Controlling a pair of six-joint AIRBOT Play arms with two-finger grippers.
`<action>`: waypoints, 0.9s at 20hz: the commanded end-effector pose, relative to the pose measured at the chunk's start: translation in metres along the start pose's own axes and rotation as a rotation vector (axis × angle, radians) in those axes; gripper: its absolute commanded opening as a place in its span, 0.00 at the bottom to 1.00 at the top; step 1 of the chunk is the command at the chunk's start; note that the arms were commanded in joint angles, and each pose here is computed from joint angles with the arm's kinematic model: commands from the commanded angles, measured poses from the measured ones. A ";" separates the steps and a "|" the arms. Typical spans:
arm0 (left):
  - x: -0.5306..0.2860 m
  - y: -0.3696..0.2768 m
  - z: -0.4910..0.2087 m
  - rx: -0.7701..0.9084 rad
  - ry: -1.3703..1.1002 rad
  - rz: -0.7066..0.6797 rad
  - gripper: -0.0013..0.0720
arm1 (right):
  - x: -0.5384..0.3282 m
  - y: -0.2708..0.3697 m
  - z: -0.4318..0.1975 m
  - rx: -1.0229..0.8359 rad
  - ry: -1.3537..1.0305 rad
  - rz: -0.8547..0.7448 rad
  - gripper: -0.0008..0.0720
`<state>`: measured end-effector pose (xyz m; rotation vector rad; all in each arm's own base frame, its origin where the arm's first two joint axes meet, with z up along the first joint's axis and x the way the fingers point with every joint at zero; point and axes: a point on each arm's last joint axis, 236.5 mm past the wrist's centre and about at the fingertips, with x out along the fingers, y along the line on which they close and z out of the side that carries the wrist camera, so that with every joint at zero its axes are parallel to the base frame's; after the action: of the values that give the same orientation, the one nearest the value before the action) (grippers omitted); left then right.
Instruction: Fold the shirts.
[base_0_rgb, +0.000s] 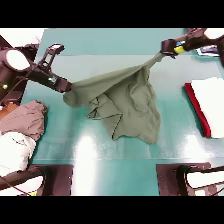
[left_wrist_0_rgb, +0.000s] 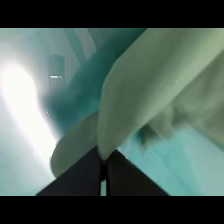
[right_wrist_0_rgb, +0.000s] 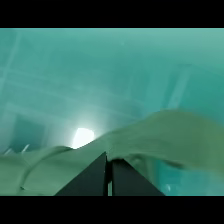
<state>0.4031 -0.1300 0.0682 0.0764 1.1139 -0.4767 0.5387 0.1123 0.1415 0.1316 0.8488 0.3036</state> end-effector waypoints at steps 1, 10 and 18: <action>0.025 0.040 0.024 -0.082 -0.102 0.074 0.53 | 0.047 -0.003 0.007 0.019 -0.062 0.000 0.09; -0.025 0.034 -0.021 -0.226 0.083 -0.187 0.63 | -0.036 0.002 -0.030 0.030 0.102 0.095 0.57; 0.054 -0.015 -0.131 -0.342 0.257 -0.329 0.63 | -0.076 0.031 -0.145 0.052 0.294 0.146 0.57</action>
<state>0.3354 -0.1090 -0.0038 -0.3183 1.4171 -0.5446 0.4084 0.1130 0.1183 0.1899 1.1073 0.4283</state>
